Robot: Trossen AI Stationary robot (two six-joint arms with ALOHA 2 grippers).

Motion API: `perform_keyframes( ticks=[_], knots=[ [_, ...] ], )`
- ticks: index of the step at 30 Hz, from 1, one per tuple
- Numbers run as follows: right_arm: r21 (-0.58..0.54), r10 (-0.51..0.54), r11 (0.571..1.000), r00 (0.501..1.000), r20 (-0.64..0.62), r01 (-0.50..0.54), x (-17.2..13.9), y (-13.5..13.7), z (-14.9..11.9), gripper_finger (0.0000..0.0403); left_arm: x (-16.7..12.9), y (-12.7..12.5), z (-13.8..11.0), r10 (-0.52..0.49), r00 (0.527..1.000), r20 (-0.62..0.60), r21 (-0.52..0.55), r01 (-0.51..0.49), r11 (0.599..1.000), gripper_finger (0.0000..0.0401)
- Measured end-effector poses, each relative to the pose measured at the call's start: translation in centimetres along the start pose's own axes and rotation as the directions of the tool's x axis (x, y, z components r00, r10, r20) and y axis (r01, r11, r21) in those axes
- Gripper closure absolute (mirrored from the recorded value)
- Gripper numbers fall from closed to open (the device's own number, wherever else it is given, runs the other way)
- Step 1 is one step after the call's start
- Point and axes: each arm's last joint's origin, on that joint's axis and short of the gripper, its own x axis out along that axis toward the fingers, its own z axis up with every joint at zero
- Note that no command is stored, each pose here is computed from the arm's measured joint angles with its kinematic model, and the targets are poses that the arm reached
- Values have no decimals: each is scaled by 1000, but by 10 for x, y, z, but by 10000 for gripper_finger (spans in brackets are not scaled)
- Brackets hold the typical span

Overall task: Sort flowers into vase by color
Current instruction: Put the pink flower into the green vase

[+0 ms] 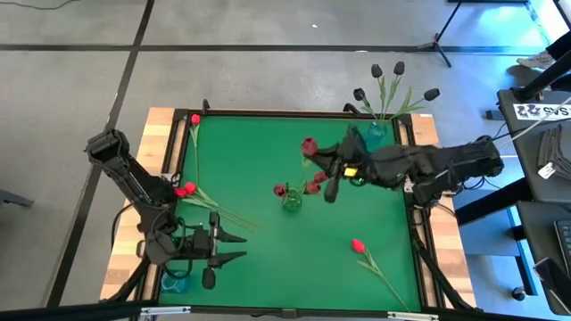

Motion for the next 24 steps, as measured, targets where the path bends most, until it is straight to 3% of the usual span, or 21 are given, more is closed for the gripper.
perform_keyframes(
  ticks=[8, 14, 24],
  knots=[
    [-58, -7, 998, 997, -82, 2, 30, 17, -25, 397, 0, 0, -1, -10, 1000, -11, -18, 10, 1000, 262],
    [-69, -185, 981, 982, -48, 182, 46, 20, -35, 394, 0, 0, -1, -18, 1000, -12, -25, 17, 1000, 262],
    [14, -177, 984, 977, -119, 180, 64, 18, -50, 380, 2, -1, -9, -11, 999, -40, -28, 10, 1000, 262]
  ],
)
